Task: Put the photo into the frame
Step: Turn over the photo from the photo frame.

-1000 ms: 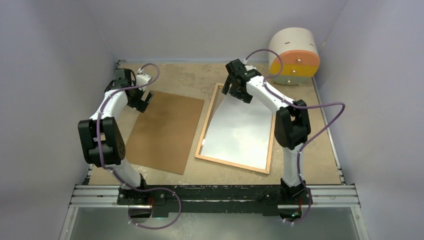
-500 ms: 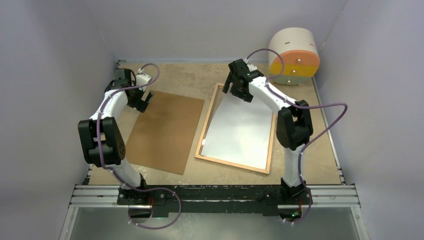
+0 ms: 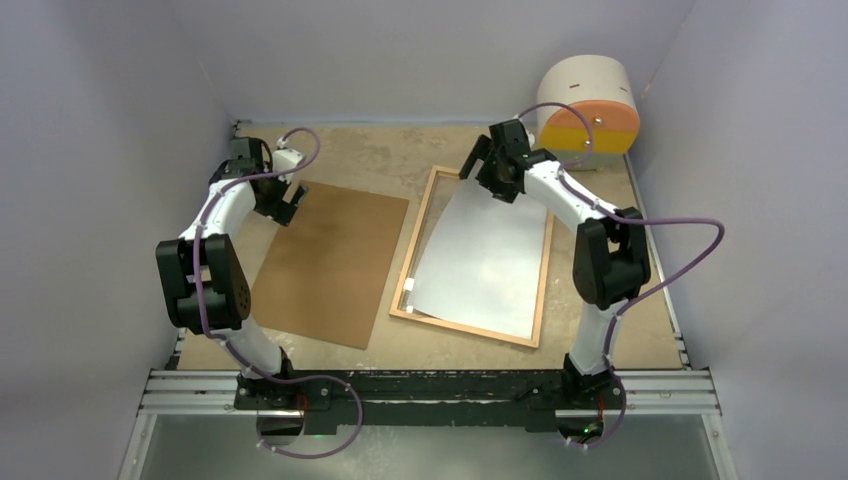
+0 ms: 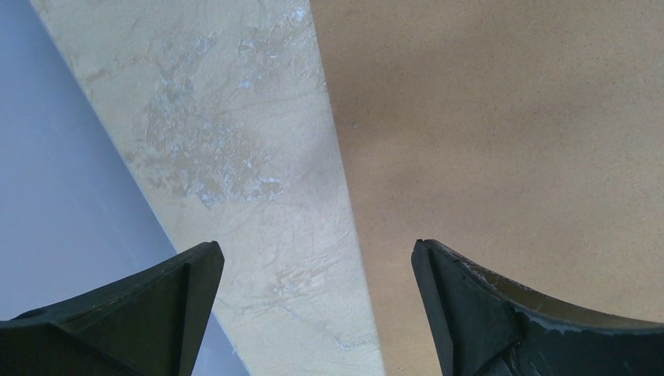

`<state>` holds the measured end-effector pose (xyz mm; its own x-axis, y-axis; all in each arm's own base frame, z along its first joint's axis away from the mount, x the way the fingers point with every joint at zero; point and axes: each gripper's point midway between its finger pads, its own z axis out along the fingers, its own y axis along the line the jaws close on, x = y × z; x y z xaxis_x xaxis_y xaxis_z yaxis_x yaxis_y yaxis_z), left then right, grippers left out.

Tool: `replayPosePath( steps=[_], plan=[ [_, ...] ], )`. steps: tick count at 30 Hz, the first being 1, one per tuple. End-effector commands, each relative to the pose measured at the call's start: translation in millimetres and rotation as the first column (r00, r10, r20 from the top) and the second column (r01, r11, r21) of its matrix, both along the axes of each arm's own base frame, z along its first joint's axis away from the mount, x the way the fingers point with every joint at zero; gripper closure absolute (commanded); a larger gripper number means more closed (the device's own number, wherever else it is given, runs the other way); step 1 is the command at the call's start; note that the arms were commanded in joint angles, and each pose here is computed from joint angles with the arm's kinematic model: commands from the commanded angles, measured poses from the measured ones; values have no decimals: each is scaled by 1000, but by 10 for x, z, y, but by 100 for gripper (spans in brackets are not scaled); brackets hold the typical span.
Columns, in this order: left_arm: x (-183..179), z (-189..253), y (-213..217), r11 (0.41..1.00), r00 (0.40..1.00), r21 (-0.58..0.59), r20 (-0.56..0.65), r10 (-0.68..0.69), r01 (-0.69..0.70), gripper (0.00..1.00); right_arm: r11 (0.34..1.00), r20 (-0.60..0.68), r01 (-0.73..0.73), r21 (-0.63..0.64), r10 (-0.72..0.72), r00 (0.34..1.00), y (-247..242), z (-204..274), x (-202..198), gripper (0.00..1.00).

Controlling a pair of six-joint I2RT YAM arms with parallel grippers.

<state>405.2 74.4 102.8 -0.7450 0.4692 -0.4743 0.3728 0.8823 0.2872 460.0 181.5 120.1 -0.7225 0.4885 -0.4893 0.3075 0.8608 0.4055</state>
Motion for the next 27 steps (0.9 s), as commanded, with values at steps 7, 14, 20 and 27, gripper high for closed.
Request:
replayPosePath(
  steps=[7,14,20,27],
  plan=[
    [31,96,-6,1000,999,7,26,-25,25,0,997,107,-61,45,56,993,125,67,20,1],
    [25,101,-13,999,999,6,24,-32,32,0,993,230,-76,87,54,972,134,216,8,1],
    [25,120,-16,999,999,5,28,-33,33,0,982,309,-117,150,66,949,221,266,-29,1],
    [29,127,-2,999,999,14,27,-35,34,0,966,320,-136,222,59,945,313,206,-38,1]
  ],
)
